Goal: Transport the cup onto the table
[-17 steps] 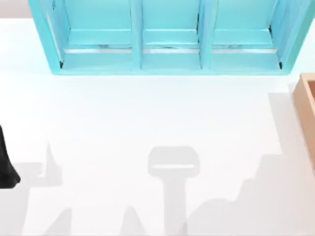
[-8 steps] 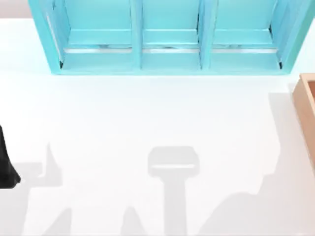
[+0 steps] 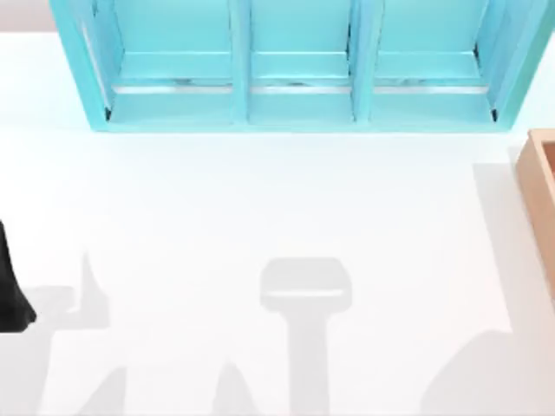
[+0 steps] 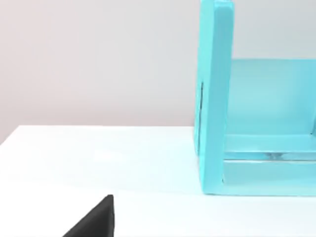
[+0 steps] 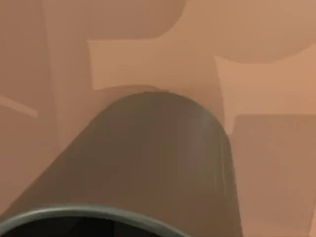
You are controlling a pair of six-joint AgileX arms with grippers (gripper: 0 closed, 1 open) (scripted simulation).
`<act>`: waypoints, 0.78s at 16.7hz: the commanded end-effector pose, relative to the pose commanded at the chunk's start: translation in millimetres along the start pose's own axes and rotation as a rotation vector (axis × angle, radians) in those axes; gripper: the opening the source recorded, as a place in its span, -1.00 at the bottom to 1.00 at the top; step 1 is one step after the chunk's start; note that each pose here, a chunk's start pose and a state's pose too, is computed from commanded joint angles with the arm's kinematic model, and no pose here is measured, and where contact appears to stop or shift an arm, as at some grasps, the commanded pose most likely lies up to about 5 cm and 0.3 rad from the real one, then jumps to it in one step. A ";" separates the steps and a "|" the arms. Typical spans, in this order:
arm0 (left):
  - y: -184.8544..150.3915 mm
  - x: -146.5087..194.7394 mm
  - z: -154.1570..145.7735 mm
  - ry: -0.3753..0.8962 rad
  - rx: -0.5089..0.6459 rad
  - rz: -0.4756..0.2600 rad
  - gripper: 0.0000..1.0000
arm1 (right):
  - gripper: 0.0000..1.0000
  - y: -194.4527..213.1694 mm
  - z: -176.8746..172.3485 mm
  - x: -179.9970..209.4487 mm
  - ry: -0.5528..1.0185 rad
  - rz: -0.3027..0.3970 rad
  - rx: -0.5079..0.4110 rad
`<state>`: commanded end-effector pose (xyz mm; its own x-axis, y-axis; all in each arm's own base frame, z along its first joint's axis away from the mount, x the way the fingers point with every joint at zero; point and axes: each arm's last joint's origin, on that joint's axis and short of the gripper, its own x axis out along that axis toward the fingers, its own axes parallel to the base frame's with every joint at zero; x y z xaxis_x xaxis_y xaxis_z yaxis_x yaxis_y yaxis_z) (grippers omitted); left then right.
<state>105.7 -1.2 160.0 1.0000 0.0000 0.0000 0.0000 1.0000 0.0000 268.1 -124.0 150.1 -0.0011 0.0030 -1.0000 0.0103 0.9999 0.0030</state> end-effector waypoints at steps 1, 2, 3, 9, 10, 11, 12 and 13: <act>0.0 0.0 0.0 0.000 0.000 0.000 1.00 | 1.00 0.0 -0.1 0.6 0.000 0.000 0.000; 0.0 0.0 0.0 0.000 0.000 0.000 1.00 | 1.00 0.0 -0.1 0.6 0.000 0.000 0.000; 0.0 0.0 0.0 0.000 0.000 0.000 1.00 | 1.00 0.0 -0.1 0.6 0.000 0.000 0.000; 0.0 0.0 0.0 0.000 0.000 0.000 1.00 | 0.25 0.0 -0.1 0.6 0.000 0.000 0.000; 0.0 0.0 0.0 0.000 0.000 0.000 1.00 | 0.10 0.0 -0.1 0.6 0.000 0.000 0.000; 0.0 0.0 0.0 0.000 0.000 0.000 1.00 | -0.06 0.0 -0.1 0.6 0.000 0.000 0.000; 0.0 0.0 0.0 0.000 0.000 0.000 1.00 | -0.21 0.0 -0.1 0.6 0.000 0.000 0.000; 0.0 0.0 0.0 0.000 0.000 0.000 1.00 | -0.36 0.0 -0.1 0.6 0.000 0.000 0.000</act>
<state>105.7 -1.2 160.0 1.0000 0.0000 0.0000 0.0000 1.0000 0.0000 268.0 -124.0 149.5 -0.0013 0.0031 -1.0000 0.0103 0.9999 0.0030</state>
